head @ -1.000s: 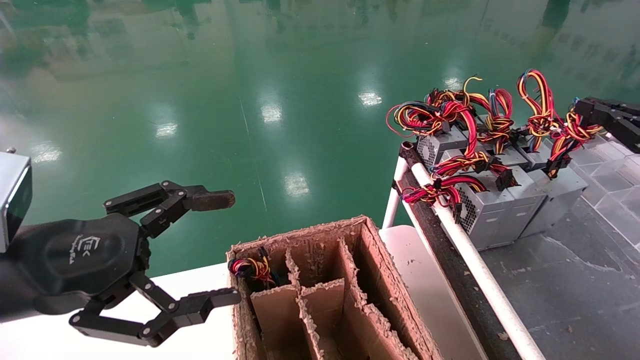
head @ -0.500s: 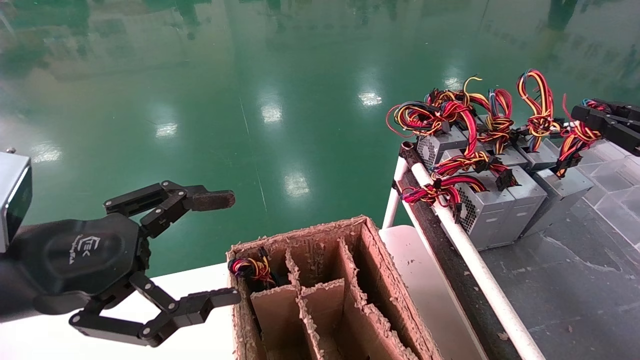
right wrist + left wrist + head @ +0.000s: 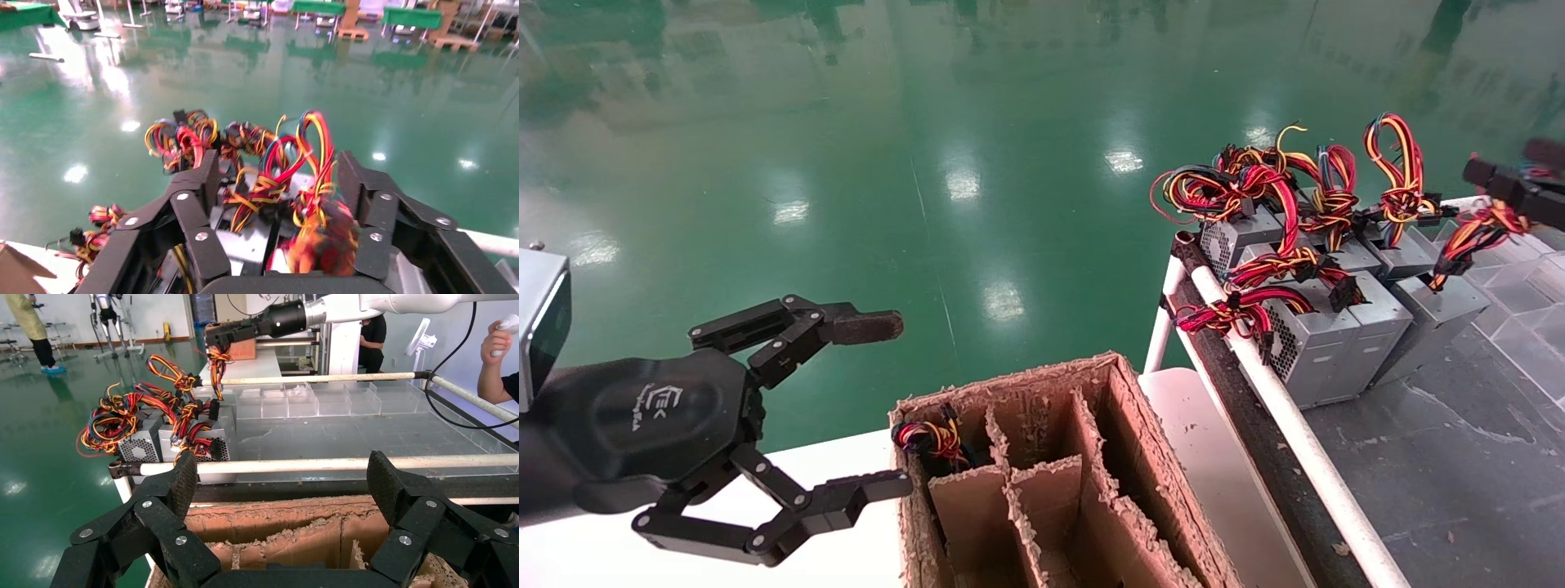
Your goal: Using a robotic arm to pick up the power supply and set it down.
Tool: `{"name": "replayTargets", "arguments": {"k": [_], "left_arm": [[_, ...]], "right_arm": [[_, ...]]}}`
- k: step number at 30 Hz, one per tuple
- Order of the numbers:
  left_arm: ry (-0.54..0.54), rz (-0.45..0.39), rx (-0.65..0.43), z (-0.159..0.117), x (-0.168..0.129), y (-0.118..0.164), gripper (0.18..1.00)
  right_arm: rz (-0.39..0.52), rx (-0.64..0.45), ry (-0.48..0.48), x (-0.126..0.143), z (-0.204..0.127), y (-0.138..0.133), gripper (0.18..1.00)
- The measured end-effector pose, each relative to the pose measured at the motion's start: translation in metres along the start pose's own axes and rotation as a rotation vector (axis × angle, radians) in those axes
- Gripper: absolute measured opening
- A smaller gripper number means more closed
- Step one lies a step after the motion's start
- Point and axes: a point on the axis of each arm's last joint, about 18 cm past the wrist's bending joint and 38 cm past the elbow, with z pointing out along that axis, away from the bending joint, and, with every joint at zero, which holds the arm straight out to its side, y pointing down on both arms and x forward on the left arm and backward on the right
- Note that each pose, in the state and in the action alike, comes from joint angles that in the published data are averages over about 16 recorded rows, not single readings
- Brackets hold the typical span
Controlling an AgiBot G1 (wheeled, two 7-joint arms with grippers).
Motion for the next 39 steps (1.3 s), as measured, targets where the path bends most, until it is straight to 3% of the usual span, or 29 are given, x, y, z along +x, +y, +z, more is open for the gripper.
{"name": "replayTargets", "arguments": {"k": [10,16,28,39], "left_arm": [[0.0,0.0,0.0,0.0,0.0,0.0,1.001],[0.0,0.0,0.0,0.0,0.0,0.0,1.001],[0.0,0.0,0.0,0.0,0.0,0.0,1.001],[0.0,0.0,0.0,0.0,0.0,0.0,1.001]], "right_arm": [[-0.012,0.072,-0.027,-0.003,-0.007,-0.014,0.815],[-0.026,0.097,-0.075,-0.013,-0.005,-0.02,0.908],[-0.072,0.111,-0.232,-0.052,0.008,-0.026,0.993],[-0.102,0.114,-0.395,-0.098,0.016,-0.027,1.001]]}}
